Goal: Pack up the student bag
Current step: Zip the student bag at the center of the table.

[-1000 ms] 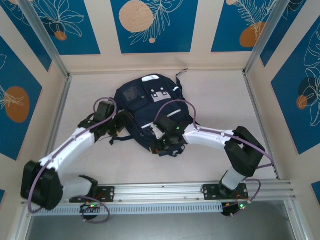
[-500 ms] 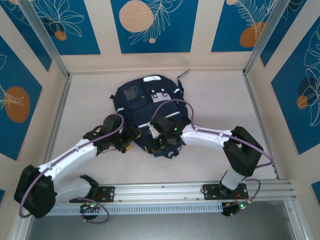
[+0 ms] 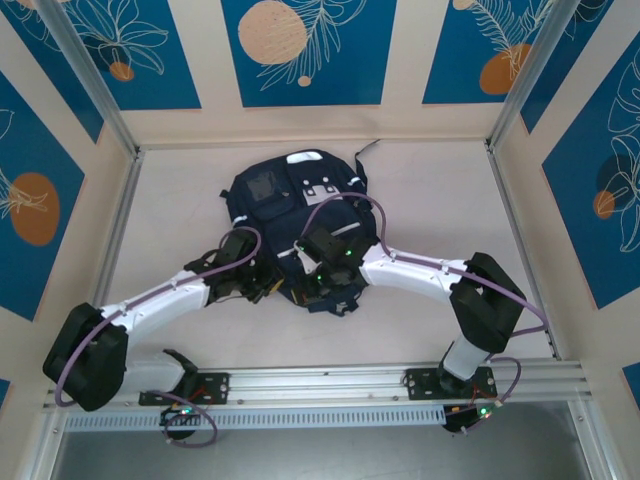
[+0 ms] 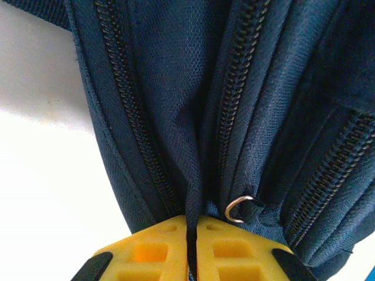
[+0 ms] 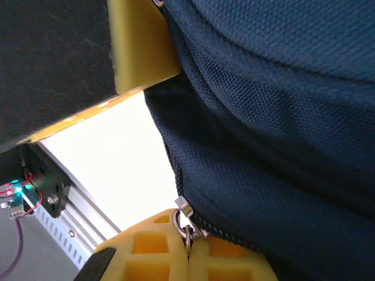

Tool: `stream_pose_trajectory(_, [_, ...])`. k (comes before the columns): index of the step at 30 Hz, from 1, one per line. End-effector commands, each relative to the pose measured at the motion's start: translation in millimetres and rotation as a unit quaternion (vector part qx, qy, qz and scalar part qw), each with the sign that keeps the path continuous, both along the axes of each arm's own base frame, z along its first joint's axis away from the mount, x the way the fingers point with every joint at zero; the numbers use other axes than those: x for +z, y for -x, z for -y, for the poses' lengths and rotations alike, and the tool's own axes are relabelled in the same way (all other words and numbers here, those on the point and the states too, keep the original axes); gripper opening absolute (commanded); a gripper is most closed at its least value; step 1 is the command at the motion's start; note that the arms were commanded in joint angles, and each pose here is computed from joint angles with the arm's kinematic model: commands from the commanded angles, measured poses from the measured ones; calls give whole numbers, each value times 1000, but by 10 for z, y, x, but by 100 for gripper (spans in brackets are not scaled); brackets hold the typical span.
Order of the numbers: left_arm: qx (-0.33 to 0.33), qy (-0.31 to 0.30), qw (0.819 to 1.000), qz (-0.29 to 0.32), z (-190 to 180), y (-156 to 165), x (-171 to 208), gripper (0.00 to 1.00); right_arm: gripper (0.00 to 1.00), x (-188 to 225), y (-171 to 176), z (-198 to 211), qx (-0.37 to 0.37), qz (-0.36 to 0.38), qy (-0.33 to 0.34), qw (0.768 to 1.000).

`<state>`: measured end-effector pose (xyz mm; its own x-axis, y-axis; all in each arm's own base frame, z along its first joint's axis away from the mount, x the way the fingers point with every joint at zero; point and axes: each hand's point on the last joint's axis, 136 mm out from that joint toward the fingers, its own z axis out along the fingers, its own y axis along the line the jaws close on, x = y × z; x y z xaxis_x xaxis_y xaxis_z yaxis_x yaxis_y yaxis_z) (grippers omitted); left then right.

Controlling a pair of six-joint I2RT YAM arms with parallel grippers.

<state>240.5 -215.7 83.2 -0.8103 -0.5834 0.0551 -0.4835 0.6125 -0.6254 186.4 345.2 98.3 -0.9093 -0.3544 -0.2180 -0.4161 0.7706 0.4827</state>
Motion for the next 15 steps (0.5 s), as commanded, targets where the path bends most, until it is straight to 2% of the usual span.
stream_pose_trajectory(1, [18, -60, 998, -5, -218, -47, -162, 8, 0, 88, 77, 151, 22, -10, 48, 999])
stream_pose_trajectory(8, [21, -87, 996, 0, -368, -94, -205, 7, 0, 46, 127, 407, 25, -66, 74, 995])
stream_pose_trajectory(15, [20, -113, 993, 8, -482, -118, -190, 7, 0, 24, 109, 591, 26, -81, 89, 992])
